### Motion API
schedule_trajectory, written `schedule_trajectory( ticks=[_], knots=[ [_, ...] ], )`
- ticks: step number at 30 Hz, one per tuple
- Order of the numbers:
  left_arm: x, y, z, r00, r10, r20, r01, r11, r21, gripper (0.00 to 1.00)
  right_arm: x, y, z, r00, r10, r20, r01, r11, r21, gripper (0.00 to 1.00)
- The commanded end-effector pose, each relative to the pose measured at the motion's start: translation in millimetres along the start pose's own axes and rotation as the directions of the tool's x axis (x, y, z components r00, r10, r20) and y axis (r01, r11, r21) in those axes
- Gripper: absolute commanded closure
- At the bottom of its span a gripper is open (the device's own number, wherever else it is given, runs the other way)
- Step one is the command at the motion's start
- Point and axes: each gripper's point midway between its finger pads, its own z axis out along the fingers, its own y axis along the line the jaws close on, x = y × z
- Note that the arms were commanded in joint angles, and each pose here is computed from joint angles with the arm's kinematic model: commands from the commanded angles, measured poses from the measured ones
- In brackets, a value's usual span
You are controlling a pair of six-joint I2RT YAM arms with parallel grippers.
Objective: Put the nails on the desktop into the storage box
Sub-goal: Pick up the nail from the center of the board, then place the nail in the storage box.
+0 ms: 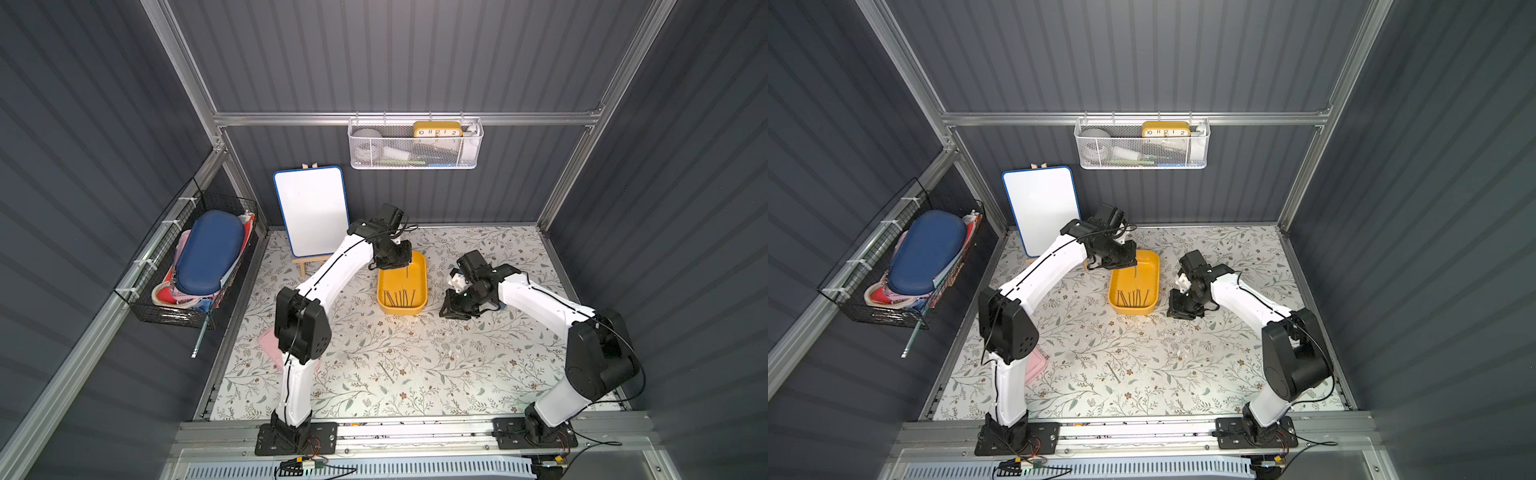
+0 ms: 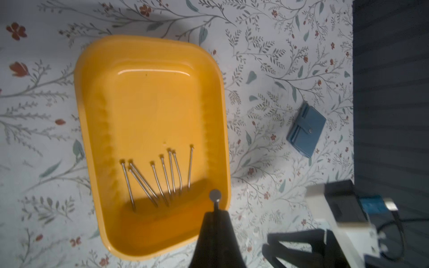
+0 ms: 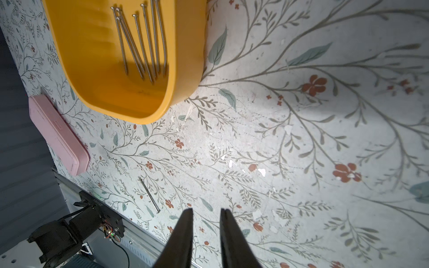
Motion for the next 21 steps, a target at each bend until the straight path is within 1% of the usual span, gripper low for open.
schedule_trajectory(
  ticks=[1,4,7,11,16,17,21],
  knots=[
    [12.0,23.0,31.1,0.994,0.06,-0.095,-0.063,0.998,-0.025,1.0,0.8,-6.0,5.9,0.999,0.023,-0.031,-0.022,1.0,0.017,0.75],
    [17.5,36.6,52.2,0.991,0.071,-0.111,-0.075,0.997,-0.034,1.0,0.6,-7.4,9.1,0.999,0.025,-0.039,-0.024,0.999,0.021,0.75],
    [27.1,46.1,64.8,0.989,0.059,-0.136,-0.065,0.997,-0.043,1.0,0.0,-9.0,12.0,0.999,0.028,-0.046,-0.027,0.999,0.025,0.75],
    [41.4,53.5,74.3,0.987,0.039,-0.154,-0.046,0.998,-0.041,1.0,-0.6,-10.0,16.0,0.998,0.035,-0.053,-0.034,0.999,0.027,0.75],
    [81.7,71.6,84.2,0.968,0.0,-0.251,-0.017,0.998,-0.066,1.0,-0.3,-11.1,19.5,0.997,0.038,-0.061,-0.036,0.999,0.029,0.75],
    [84.4,76.2,85.9,0.968,-0.002,-0.251,-0.019,0.996,-0.082,1.0,-0.3,-11.9,20.1,0.997,0.041,-0.063,-0.039,0.999,0.032,0.75],
    [93.1,81.6,90.3,0.966,-0.008,-0.259,-0.016,0.996,-0.089,1.0,-0.2,-11.7,22.0,0.997,0.041,-0.07,-0.039,0.999,0.03,0.75]
  ],
)
